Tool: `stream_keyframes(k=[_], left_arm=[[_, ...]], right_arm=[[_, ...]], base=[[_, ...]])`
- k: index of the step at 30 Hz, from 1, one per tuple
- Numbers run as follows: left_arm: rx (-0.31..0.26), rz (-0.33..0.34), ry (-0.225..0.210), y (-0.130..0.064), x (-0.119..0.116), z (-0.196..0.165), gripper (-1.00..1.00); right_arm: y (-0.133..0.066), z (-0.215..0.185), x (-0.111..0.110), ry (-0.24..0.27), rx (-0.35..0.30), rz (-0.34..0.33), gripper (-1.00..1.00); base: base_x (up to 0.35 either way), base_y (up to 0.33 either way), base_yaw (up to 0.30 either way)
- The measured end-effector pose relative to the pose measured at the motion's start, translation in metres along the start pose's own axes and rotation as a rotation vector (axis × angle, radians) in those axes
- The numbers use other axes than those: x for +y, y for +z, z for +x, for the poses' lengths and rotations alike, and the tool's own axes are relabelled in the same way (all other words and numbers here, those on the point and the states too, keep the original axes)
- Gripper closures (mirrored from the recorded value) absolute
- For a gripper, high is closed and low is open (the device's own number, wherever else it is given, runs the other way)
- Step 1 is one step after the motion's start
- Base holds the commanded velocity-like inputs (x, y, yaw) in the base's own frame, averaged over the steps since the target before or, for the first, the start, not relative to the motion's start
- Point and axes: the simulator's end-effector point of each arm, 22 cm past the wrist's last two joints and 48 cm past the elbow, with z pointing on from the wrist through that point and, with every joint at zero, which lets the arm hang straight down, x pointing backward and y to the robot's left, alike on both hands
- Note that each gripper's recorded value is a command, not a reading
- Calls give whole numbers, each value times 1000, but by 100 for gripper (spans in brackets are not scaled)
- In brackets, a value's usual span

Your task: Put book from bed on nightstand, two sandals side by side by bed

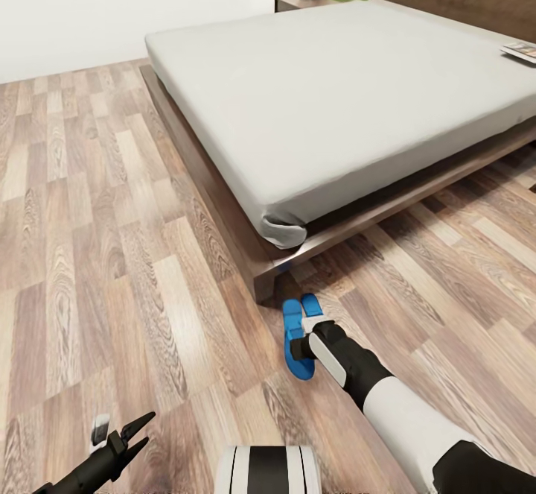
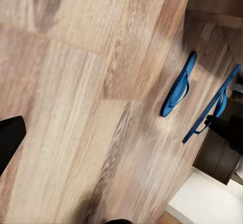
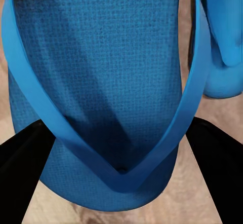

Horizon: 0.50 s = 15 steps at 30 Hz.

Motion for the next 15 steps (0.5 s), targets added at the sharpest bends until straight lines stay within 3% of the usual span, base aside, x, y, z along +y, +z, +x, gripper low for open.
stream_keyframes(k=[6, 15], left_arm=[[8, -15, -14, 1, 10, 4, -100], [7, -15, -13, 0, 10, 4, -100]], right_arm=[[9, 0, -1, 3, 9, -2, 100], [2, -22, -4, -1, -24, 4, 100]], base=[[0, 0, 0], [0, 0, 0]])
